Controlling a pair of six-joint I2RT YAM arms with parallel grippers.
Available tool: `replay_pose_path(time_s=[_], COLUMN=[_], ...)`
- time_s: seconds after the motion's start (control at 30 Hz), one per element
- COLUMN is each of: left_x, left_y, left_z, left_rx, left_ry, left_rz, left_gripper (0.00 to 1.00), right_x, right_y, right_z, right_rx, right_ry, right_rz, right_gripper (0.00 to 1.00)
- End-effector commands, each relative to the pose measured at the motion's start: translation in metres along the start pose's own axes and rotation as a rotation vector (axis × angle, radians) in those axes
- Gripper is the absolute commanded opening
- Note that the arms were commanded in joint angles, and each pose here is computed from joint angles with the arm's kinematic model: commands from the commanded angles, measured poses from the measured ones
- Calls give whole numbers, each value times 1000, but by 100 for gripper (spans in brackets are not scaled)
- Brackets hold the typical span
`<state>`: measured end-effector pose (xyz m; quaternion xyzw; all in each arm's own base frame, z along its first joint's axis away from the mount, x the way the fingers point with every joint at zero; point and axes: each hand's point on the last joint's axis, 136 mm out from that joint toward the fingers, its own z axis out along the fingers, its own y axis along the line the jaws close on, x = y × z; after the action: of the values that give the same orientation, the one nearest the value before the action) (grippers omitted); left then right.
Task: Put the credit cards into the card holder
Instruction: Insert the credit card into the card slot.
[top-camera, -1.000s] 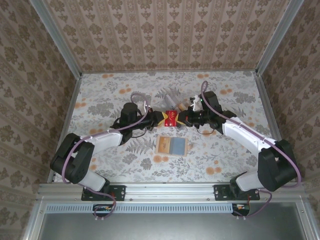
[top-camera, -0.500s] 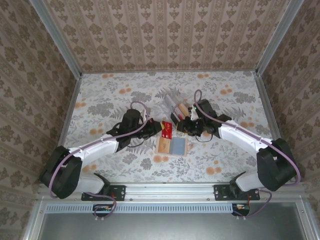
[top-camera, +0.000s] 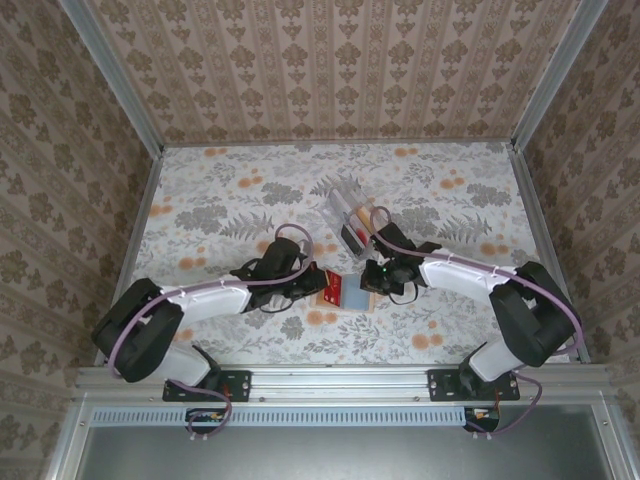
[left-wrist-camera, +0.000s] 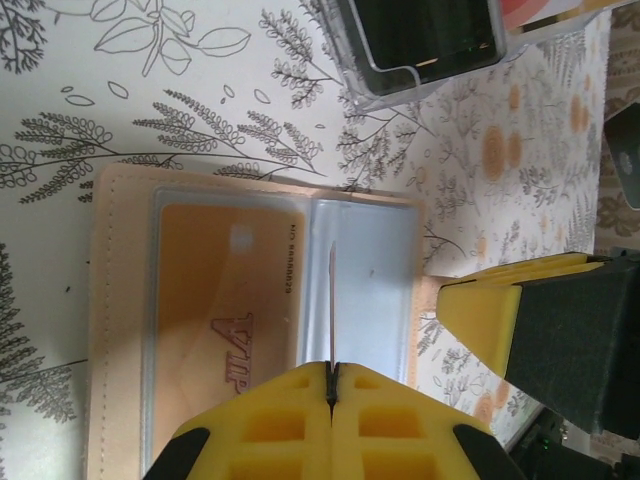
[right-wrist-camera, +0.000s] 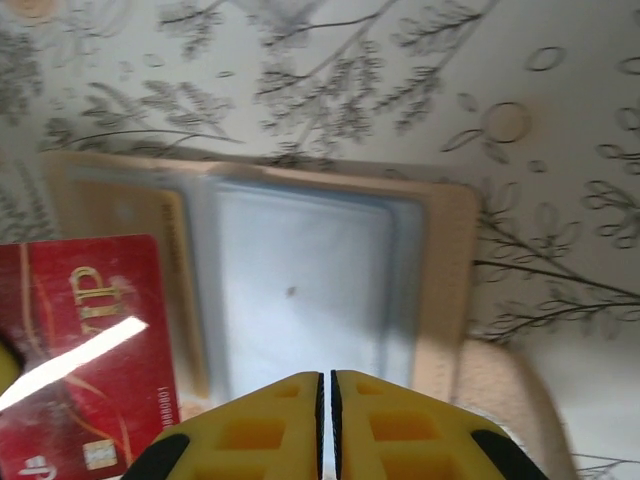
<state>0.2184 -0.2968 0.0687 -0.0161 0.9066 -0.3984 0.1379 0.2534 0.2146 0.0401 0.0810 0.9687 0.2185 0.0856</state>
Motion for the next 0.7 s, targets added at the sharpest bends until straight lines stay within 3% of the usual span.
replay_pose_path(time_s=[0.0,0.67], left_x=[-4,10], left_y=[-2,11], left_z=[6,30], left_rx=[13,50], left_ry=[-20,24], left_rz=[46,53], left_gripper=[0,0], right_x=[0,9], right_y=[-21,-56], right_z=[5,27], right_rx=[110,258], right_ry=[0,48], right_rz=[-15,-15], right_gripper=[13,11])
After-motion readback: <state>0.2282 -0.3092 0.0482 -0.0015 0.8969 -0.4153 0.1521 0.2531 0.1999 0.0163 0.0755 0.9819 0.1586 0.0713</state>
